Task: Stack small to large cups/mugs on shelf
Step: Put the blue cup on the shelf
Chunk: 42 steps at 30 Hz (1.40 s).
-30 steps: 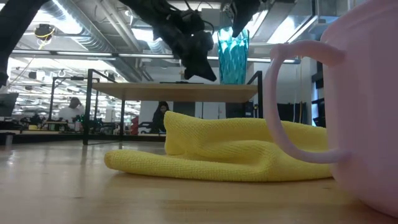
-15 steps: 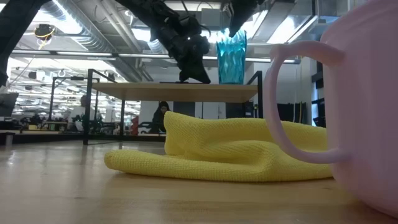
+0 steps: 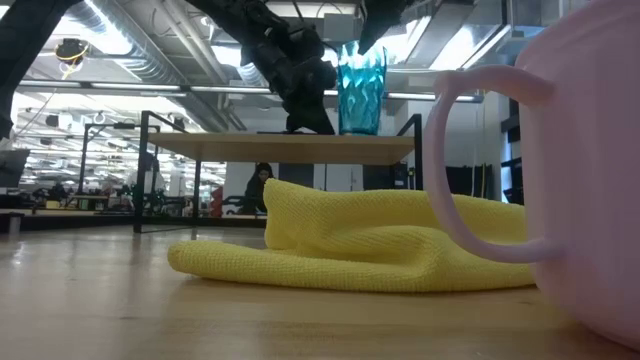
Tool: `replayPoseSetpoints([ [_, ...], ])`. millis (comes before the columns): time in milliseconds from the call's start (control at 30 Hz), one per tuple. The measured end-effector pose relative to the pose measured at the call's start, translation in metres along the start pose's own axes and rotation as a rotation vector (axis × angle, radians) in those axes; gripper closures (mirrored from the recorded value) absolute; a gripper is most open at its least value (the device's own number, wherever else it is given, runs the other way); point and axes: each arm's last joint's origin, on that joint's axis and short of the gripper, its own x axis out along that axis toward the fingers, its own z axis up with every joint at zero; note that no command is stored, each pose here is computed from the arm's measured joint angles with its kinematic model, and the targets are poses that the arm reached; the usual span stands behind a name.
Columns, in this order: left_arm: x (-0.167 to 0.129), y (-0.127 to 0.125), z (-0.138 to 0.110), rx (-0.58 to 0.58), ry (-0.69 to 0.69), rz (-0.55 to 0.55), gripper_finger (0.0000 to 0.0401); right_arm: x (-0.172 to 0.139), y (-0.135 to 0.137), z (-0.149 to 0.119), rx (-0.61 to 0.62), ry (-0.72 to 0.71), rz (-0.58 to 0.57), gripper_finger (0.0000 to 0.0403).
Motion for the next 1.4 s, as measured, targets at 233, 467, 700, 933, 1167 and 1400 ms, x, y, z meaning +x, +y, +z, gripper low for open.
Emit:
replayPoseSetpoints([
  [233, 0.0, -0.001, -0.003, -0.007, 0.034, -0.005, 0.0389, 0.0, -0.001, -0.001, -0.023, 0.015, -0.031, 0.0336],
  [467, 0.0, -0.001, -0.004, -0.008, 0.037, -0.006, 0.0387, 0.0, 0.0, -0.001, -0.025, 0.022, -0.025, 0.0336],
  [700, 0.0, -0.001, -0.004, -0.009, 0.039, -0.006, 0.0387, 0.0, 0.001, -0.002, -0.019, 0.019, 0.007, 0.0336],
  [933, 0.0, -0.001, -0.004, -0.009, 0.039, -0.006, 0.0387, 0.0, 0.001, -0.002, -0.019, 0.018, 0.006, 0.0336],
  [1167, -0.003, -0.002, -0.003, -0.007, 0.034, -0.005, 0.0387, 0.002, -0.005, -0.003, -0.004, 0.017, -0.01, 0.0336],
  [1400, -0.015, -0.004, -0.002, -0.006, 0.019, 0.004, 0.0387, 0.003, -0.01, -0.005, 0.014, 0.021, -0.011, 0.0336],
])
